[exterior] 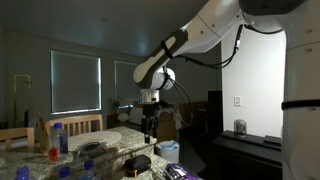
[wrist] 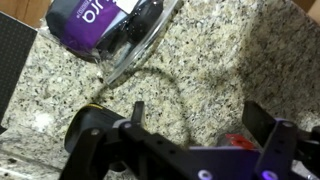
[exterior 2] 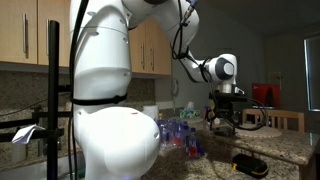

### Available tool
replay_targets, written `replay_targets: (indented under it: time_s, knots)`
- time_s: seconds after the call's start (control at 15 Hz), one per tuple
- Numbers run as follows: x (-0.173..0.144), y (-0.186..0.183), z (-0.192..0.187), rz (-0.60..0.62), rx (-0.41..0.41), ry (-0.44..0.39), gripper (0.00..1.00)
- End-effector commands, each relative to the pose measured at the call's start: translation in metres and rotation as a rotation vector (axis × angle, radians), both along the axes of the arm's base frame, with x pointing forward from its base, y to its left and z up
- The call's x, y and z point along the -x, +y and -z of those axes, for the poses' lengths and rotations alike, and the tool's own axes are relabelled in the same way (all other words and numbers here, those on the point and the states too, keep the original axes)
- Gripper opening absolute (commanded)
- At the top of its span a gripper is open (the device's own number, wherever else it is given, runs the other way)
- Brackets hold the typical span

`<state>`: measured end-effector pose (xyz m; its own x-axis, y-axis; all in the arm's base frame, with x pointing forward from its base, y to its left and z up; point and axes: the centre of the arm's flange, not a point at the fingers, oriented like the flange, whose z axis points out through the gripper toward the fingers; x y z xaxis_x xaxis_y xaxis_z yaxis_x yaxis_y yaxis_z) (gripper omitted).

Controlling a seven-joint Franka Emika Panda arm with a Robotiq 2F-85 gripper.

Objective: Move the cable and the empty bottle to the front.

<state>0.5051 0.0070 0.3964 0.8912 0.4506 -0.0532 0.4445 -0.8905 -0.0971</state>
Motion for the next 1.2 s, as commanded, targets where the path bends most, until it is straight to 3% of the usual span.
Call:
replay_targets:
  time_s: [0.0,0.27,0.6,0.87,1.13]
  knots:
    - [0.0,0.001,0.002,-0.002,0.0,0.003,1.0]
    - [-0.02,0.011,-0.002,0.104,-0.001,-0.042,1.0]
    - [-0.068,0.062,-0.016,0.171,-0.05,-0.241,1.0]
    - [-0.115,0.094,-0.024,0.214,-0.066,-0.316,1.0]
    - [-0.146,0.095,-0.025,0.322,-0.074,-0.402,1.0]
